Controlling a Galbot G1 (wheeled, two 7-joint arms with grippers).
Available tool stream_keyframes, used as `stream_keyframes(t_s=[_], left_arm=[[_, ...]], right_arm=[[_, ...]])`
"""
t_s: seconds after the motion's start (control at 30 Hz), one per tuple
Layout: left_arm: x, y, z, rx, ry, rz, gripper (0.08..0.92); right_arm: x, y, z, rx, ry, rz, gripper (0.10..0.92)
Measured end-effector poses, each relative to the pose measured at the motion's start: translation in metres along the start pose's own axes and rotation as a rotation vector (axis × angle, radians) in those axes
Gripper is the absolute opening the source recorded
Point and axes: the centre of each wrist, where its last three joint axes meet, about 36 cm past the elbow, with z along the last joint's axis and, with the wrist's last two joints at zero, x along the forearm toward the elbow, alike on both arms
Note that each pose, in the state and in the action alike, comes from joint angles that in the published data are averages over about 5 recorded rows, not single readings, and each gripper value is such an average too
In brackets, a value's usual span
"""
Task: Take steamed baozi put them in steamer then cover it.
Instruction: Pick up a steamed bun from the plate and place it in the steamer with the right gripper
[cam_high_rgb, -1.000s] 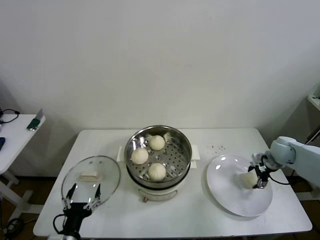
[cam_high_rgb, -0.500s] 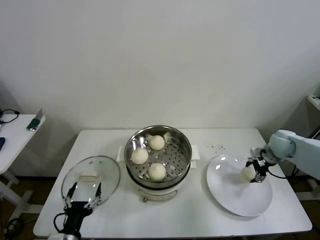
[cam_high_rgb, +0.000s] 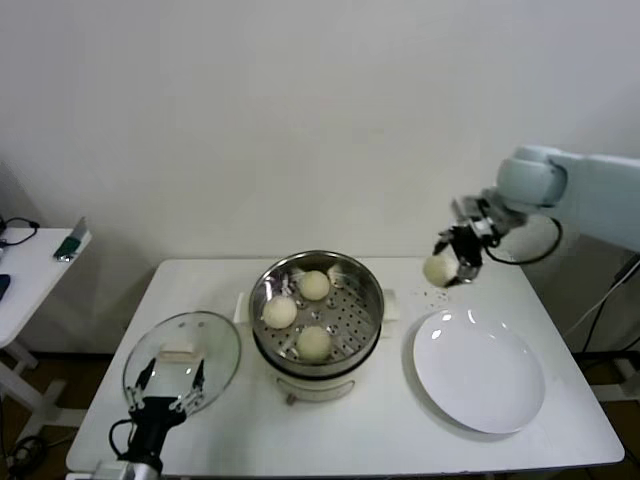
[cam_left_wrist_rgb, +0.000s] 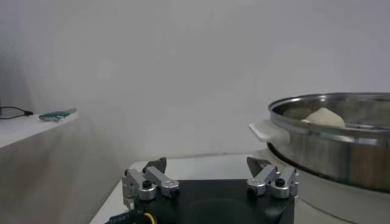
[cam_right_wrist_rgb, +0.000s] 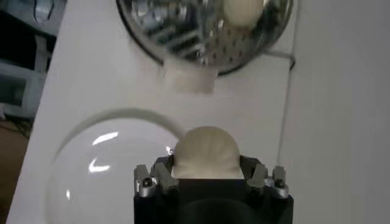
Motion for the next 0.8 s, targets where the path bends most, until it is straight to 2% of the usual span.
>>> stream_keyframes(t_s=[0.13,0.27,0.5,0.8], left_arm=[[0.000,0.001,-0.001,0.004,-0.002,-0.001,0.823],[0.000,0.001,-0.002,0.006,-0.005,-0.002,0.823],[0.001,0.003,-0.002,0.006,-0.005,-0.006,0.823],[0.001,0.005,-0.002,0.008,-0.007,-0.010,0.823]], right_arm=[[0.009,-0.007,-0.049,0.022,-0.040,0.000,0.712],[0.000,-0.010,-0.089,0.037,-0.055,-0.013,0.712],[-0.047,-0.006,-0.132,0.054,-0.041,-0.059,0.712],[-0.108,-0.001,-0.147,0.087,0.006,-0.086,0.712]])
